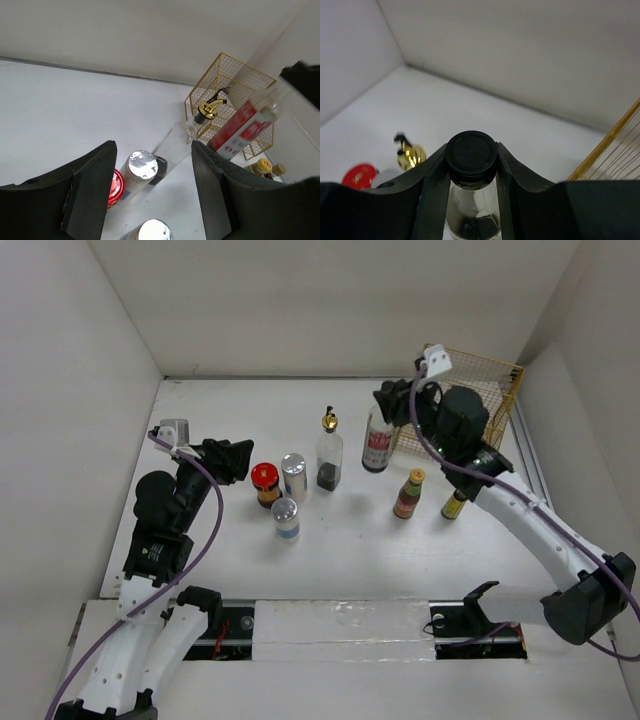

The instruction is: Organize the condiment bottles

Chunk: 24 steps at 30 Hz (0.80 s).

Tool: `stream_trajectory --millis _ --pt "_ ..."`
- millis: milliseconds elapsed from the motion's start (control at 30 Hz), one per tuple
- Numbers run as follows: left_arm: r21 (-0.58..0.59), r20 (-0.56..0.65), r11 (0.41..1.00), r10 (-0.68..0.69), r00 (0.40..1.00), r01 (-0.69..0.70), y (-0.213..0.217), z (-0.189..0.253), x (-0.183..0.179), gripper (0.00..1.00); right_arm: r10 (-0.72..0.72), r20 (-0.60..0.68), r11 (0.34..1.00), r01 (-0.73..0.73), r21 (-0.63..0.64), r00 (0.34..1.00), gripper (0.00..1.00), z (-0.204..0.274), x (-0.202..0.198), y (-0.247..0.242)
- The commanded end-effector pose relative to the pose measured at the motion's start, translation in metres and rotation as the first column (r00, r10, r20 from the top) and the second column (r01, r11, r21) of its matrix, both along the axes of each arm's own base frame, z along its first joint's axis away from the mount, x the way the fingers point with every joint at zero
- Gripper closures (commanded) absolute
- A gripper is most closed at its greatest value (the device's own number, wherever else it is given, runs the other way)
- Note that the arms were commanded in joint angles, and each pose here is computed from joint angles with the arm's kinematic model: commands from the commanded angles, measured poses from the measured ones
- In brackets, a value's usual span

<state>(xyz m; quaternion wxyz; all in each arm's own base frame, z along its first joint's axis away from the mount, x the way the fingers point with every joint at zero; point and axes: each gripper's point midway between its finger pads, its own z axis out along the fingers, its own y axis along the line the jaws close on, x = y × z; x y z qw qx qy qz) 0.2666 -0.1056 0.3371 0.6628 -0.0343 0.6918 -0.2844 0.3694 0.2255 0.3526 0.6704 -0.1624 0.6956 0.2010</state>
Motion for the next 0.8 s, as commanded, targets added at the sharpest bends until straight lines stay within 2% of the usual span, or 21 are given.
stream_trajectory --millis 0,33,200,267,467,500,633,767 --pt "-0.018 0.058 1.0 -0.015 0.998 0.016 -0.002 0.017 -0.003 0.43 -0.064 0.334 0.979 -0.006 0.204 0.94 0.98 0.154 -0.008 -0.028" --pt "-0.02 0.067 1.0 -0.015 0.998 0.016 -0.002 0.02 -0.005 0.43 -0.096 0.366 0.976 0.015 0.218 0.925 0.98 0.173 -0.003 -0.041" --pt "-0.022 0.076 1.0 -0.015 0.997 0.017 -0.001 0.022 -0.007 0.43 -0.177 0.375 0.972 0.102 0.212 0.91 0.99 0.191 0.038 -0.071" --pt "-0.02 0.067 1.0 -0.015 0.998 0.016 -0.001 0.018 -0.006 0.43 -0.256 0.392 0.956 0.171 0.24 0.884 0.99 0.208 0.049 -0.095" --pt "-0.02 0.067 1.0 -0.015 0.998 0.016 -0.001 0.018 -0.006 0.43 -0.33 0.389 0.94 0.263 0.216 0.86 1.0 0.208 0.109 -0.13" --pt "-0.02 0.067 1.0 -0.015 0.998 0.016 -0.001 0.018 -0.006 0.43 -0.34 0.411 0.937 0.265 0.228 0.846 1.0 0.224 0.108 -0.134" --pt "-0.02 0.067 1.0 -0.015 0.998 0.016 -0.002 0.017 -0.004 0.43 -0.381 0.408 0.923 0.316 0.22 0.829 1.0 0.226 0.134 -0.152" --pt "-0.017 0.058 1.0 -0.015 0.998 0.016 -0.002 0.015 -0.002 0.43 -0.405 0.418 0.914 0.343 0.216 0.813 1.0 0.233 0.139 -0.166"
